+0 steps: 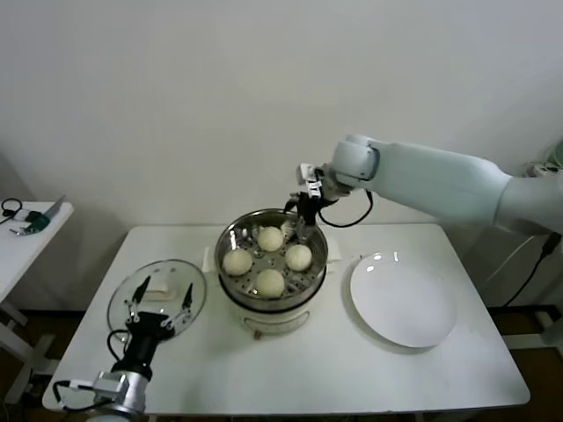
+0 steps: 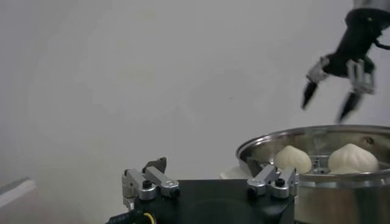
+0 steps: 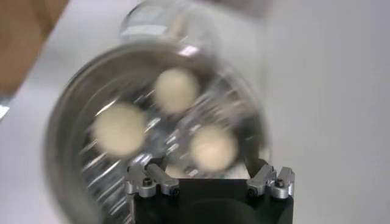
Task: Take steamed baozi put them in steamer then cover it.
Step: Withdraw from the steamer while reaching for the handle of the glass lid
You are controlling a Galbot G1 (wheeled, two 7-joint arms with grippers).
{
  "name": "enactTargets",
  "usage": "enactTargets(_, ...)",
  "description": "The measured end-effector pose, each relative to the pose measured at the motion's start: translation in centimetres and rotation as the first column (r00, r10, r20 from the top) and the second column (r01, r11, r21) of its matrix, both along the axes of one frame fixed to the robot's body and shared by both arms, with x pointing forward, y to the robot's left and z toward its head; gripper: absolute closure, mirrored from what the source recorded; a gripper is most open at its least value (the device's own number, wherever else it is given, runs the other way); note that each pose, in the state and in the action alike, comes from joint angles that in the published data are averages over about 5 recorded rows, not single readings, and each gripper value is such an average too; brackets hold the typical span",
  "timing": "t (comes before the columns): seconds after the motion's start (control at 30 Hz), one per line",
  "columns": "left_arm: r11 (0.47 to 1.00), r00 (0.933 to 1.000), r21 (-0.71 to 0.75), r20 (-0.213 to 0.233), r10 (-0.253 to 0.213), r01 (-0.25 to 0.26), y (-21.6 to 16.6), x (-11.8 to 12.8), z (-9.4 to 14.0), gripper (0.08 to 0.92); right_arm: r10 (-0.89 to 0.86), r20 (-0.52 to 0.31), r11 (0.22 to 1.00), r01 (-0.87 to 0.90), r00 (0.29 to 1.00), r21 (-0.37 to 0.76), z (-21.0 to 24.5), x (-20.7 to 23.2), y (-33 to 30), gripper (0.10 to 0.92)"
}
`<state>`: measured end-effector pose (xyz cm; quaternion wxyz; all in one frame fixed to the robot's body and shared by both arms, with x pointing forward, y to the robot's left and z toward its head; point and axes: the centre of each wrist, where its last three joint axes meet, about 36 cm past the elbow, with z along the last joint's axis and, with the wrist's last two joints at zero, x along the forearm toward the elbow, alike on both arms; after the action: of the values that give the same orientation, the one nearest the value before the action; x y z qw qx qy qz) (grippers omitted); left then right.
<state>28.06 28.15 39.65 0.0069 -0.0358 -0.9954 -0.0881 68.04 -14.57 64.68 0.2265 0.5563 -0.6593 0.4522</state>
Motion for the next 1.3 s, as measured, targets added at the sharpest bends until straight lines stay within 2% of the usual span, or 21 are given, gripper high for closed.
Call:
enactTargets(0.13, 1.0, 1.0, 0.009, 0.003, -0.007, 0.007, -0.1, 0.3, 0.0, 0.177, -0.154, 0.09, 0.969, 0.132, 0.984, 0.211, -0.4, -1.4, -2.0, 0.2)
enactTargets(0.3, 1.0, 0.9998, 0.022, 0.005, -0.017, 0.017, -0.2, 0.6, 0.3, 0.177, -0.373, 0.144, 0.856, 0.28, 0.917, 0.435, -2.7, -4.3, -5.8, 0.2)
enactTargets(0.47, 0.999, 0.9997, 0.039, 0.007, -0.022, 0.022, -0.3, 0.7, 0.3, 0.177, -0.547, 0.117, 0.705, 0.382, 0.829, 0.597, -6.8, -8.2, -10.3, 0.2)
enactTargets(0.67, 0.997, 0.9997, 0.071, 0.009, -0.023, 0.022, -0.2, 0.7, 0.1, 0.177, -0.676, 0.046, 0.506, 0.418, 0.736, 0.754, -10.5, -13.1, -13.6, 0.2)
enactTargets(0.8, 0.995, 0.9998, 0.098, 0.009, -0.02, 0.019, 0.0, 0.6, -0.2, 0.177, -0.737, -0.023, 0.364, 0.425, 0.676, 0.829, -13.7, -16.3, -15.4, 0.2)
enactTargets(0.97, 0.989, 0.9998, 0.145, 0.014, -0.013, 0.011, 0.5, 0.8, -0.7, 0.177, -0.793, -0.129, 0.209, 0.465, 0.596, 0.86, -20.6, -21.5, -17.3, 0.2)
enactTargets(1.17, 0.979, 0.9999, 0.205, 0.006, -0.012, 0.01, 1.1, 0.7, -1.5, 0.177, -0.832, -0.226, 0.09, 0.525, 0.506, 0.846, -29.0, -29.3, -17.9, 0.2)
enactTargets(1.3, 0.969, 0.9999, 0.248, 0.006, -0.01, 0.008, 1.6, 0.7, -1.8, 0.177, -0.853, -0.26, 0.034, 0.546, 0.453, 0.837, -32.7, -33.9, -17.7, 0.2)
